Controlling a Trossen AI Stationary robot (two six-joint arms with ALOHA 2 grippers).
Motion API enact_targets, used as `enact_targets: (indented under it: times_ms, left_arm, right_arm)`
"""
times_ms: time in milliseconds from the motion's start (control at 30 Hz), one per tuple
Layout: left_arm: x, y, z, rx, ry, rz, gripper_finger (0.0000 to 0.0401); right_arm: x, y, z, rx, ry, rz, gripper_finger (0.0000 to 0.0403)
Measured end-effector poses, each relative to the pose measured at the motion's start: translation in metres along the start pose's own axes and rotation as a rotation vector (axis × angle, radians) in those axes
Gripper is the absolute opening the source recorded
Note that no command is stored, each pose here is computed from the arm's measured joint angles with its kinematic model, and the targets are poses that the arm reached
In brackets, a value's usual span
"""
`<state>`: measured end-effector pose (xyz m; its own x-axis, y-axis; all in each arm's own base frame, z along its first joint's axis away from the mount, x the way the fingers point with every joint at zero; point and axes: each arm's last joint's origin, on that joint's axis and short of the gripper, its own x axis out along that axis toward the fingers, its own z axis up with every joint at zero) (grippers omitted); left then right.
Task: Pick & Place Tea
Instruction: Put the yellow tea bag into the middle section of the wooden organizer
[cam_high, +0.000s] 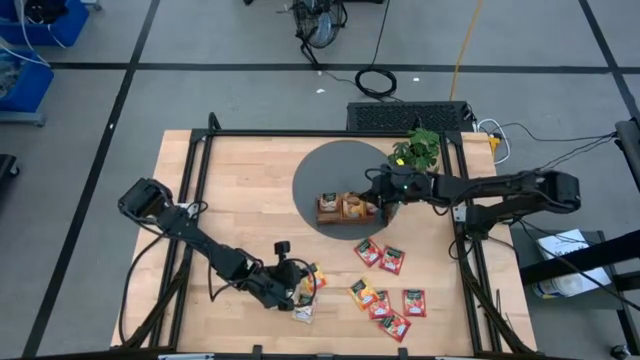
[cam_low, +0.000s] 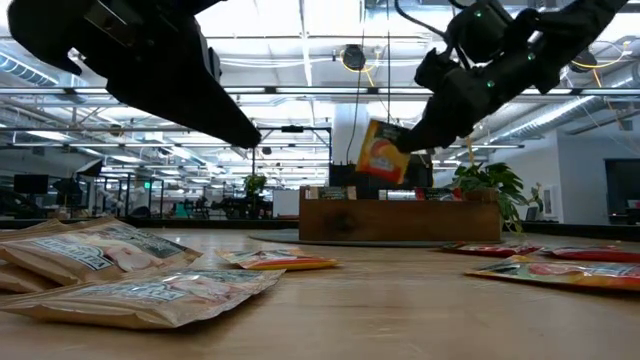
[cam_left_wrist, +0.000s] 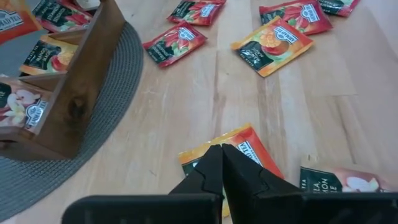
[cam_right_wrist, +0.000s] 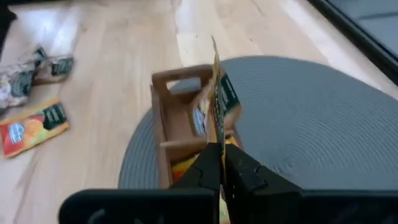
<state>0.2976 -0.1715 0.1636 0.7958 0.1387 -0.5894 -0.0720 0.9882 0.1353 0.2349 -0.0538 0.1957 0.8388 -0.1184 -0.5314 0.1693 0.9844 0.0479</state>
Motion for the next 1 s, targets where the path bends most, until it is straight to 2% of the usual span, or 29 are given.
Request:
enact_targets:
  times_ms: [167, 333, 433, 600, 800, 1000]
  left_arm:
    - [0.002, 0.003, 0.002, -0.007, -0.004, 0.008, 0.0004]
    - [0.004, 0.004, 0.005, 0.020, -0.016, -0.029, 0.0019]
    - [0.004, 0.003, 0.005, 0.044, -0.020, -0.049, 0.0025]
    - [0.004, 0.002, 0.006, 0.050, -0.021, -0.057, 0.0015]
    - [0.004, 0.002, 0.006, 0.047, -0.023, -0.057, 0.0005]
    - [0.004, 0.002, 0.005, 0.048, -0.021, -0.057, 0.0026]
  right_arm:
    - [-0.005, 0.001, 0.015, -0.073, 0.144, 0.044, 0.0000]
    - [-0.007, -0.003, 0.031, -0.109, 0.144, 0.147, 0.0000]
    - [-0.003, -0.008, 0.029, -0.109, 0.162, 0.156, 0.0000]
    - [0.011, -0.015, 0.014, -0.075, 0.272, 0.151, 0.0000]
    - [0.023, -0.016, 0.011, -0.079, 0.269, 0.151, 0.0000]
    - [0.024, -0.016, 0.012, -0.057, 0.254, 0.140, 0.0000]
